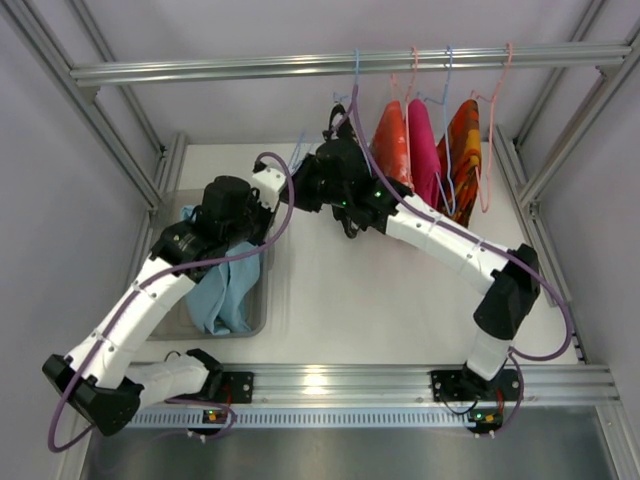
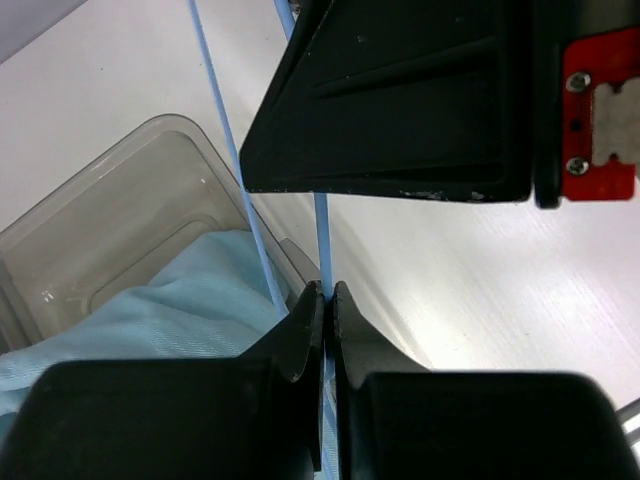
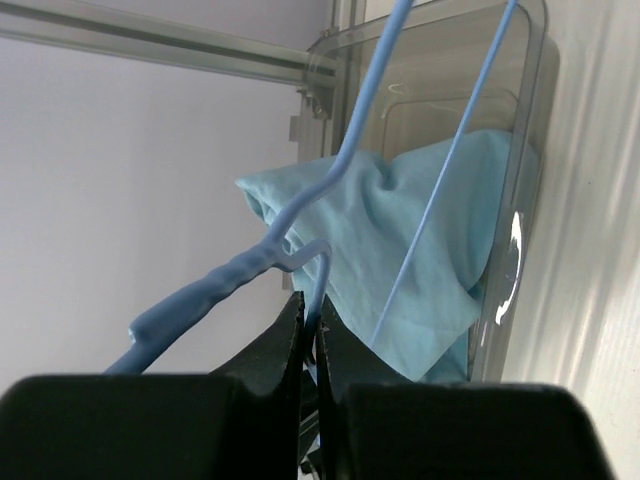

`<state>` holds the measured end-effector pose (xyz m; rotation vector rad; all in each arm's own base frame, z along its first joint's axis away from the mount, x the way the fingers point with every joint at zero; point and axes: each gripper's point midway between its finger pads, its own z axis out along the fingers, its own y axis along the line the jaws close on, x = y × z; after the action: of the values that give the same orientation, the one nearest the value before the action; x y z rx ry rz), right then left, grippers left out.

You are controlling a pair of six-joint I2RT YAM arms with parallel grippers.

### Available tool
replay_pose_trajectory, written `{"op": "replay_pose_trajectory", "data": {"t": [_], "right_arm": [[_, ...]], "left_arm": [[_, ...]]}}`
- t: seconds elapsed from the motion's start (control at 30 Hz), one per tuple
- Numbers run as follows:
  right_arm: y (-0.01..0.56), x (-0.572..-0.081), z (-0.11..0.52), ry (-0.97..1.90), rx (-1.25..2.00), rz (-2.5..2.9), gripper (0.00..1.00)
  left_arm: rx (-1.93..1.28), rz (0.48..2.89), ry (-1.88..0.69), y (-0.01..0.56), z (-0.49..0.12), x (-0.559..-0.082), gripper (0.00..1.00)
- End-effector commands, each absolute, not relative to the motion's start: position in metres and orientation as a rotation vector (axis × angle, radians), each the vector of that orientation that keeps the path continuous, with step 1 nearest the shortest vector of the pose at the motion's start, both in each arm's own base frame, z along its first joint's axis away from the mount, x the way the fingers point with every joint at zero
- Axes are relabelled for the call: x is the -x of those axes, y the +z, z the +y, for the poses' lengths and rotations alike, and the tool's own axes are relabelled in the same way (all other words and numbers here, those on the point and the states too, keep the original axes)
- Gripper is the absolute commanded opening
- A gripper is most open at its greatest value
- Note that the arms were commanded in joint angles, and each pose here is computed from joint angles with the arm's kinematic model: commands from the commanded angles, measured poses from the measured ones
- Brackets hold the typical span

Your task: Remove the trousers from the hanger

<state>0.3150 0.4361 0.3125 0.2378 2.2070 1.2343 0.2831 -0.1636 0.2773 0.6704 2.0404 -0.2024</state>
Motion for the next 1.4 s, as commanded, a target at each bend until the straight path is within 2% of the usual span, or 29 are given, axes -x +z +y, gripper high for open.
{"op": "replay_pose_trajectory", "data": {"t": [0.0, 0.03, 0.07, 0.13, 0.17, 0.3, 0.47, 0.63, 1.07, 1.3, 1.37], "right_arm": [[0.364, -0.299, 0.431, 1.322, -0.162, 2.083, 0.05], [0.367, -0.299, 0.431, 1.33, -0.147, 2.069, 0.16], [0.37, -0.299, 0.43, 1.336, -0.139, 2.058, 0.44], [0.385, -0.294, 0.43, 1.369, -0.077, 2.006, 0.73], [0.388, -0.294, 0.429, 1.37, -0.061, 1.991, 0.99], [0.404, -0.289, 0.414, 1.345, -0.005, 1.931, 0.99], [0.403, -0.281, 0.394, 1.286, 0.074, 1.903, 1.0], [0.448, -0.253, 0.365, 1.276, 0.264, 1.67, 0.99], [0.487, -0.208, 0.285, 0.972, 0.543, 1.384, 0.99], [0.489, -0.216, 0.265, 0.839, 0.552, 1.35, 1.0], [0.489, -0.22, 0.261, 0.824, 0.539, 1.355, 0.99]], "left_arm": [[-0.606, 1.971, -0.216, 0.3, -0.157, -0.278, 0.0], [-0.603, 1.971, -0.227, 0.3, -0.157, -0.276, 0.0], [-0.584, 1.976, -0.234, 0.301, -0.156, -0.275, 0.0], [-0.537, 1.967, -0.266, 0.307, -0.153, -0.271, 0.0], [-0.522, 1.958, -0.283, 0.309, -0.152, -0.271, 0.0], [-0.455, 1.897, -0.432, 0.328, -0.154, -0.253, 0.0], [-0.374, 1.92, -0.455, 0.329, -0.147, -0.259, 0.0], [-0.383, 1.846, -0.551, 0.349, -0.163, -0.262, 0.0], [-0.25, 1.782, -0.597, 0.408, -0.19, -0.327, 0.0], [-0.187, 1.734, -0.533, 0.437, -0.193, -0.366, 0.0], [-0.158, 1.794, -0.477, 0.422, -0.194, -0.385, 0.0]]}}
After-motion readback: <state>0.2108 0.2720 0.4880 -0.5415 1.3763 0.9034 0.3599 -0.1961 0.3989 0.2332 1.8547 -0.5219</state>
